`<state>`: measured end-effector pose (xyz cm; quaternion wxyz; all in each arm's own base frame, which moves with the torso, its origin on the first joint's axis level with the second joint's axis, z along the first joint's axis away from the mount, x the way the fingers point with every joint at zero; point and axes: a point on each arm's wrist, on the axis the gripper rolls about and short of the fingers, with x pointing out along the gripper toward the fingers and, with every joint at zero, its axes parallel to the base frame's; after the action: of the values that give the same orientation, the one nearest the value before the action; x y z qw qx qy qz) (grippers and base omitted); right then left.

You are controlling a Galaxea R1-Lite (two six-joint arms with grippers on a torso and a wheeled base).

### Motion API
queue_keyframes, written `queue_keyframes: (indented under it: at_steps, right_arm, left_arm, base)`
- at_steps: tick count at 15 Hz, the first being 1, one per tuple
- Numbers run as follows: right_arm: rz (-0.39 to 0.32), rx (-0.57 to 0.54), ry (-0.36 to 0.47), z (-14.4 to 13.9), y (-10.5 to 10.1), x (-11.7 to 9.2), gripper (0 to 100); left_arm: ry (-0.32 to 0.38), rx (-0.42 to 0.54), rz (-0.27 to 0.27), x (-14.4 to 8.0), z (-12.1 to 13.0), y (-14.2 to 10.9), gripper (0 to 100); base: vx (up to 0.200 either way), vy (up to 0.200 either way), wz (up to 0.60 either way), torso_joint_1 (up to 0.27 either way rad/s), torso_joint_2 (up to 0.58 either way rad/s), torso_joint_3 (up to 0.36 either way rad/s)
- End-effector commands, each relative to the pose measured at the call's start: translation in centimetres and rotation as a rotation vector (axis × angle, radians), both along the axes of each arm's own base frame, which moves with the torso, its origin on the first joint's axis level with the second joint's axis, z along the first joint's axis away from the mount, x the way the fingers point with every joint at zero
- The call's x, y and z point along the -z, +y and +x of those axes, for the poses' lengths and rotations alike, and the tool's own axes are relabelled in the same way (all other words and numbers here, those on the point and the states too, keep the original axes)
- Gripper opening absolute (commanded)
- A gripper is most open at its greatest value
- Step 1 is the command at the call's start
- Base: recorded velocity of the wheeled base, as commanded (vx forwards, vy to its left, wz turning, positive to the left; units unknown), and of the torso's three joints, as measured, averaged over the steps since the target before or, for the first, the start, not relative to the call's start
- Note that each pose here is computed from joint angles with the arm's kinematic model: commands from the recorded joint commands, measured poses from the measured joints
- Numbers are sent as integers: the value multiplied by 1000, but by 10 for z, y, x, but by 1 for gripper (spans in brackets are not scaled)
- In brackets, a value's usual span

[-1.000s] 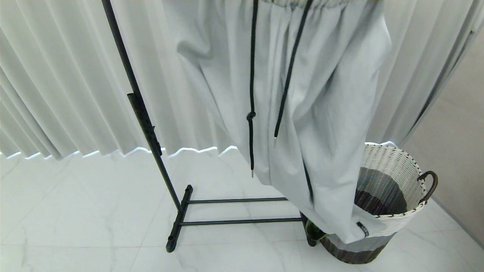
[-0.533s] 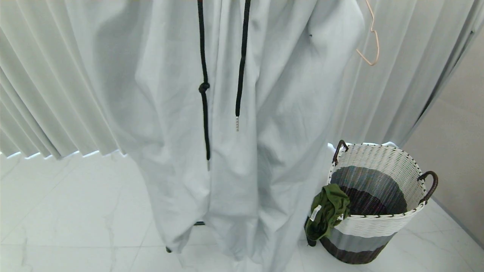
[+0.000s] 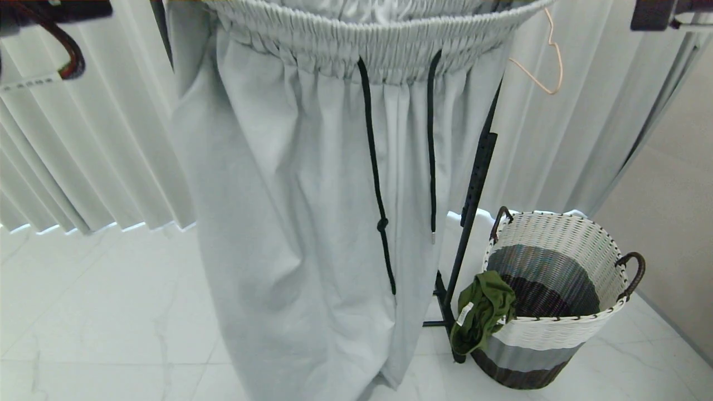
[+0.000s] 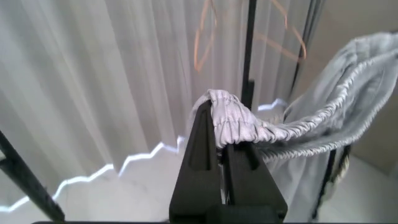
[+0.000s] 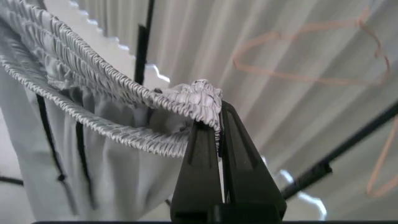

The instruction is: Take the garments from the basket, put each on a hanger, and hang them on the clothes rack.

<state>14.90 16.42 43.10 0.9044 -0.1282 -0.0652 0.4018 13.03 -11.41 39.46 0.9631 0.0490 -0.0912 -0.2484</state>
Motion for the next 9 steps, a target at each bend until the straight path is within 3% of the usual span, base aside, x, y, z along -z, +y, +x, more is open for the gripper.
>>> queue_keyframes:
  at_steps: [1, 4, 6, 9]
  right_arm:
    - [-6, 33, 6, -15, -18, 4, 0]
    - [-17, 94, 15, -30, -37, 13, 0]
    - [-9, 130, 10, -35, -45, 13, 0]
    - [22, 196, -15, -38, -53, 7, 0]
  left_arm:
    - [51, 28, 42, 17, -4, -15, 0]
    - [84, 42, 75, 26, -7, -29, 0]
    - [129, -46, 120, 30, -2, -32, 0]
    - [87, -11, 67, 5, -4, -45, 0]
  base:
    - [0, 0, 0, 0, 0, 0]
    - [0, 0, 0, 0, 0, 0]
    - [0, 0, 0, 0, 0, 0]
    - [0, 0, 0, 0, 0, 0]
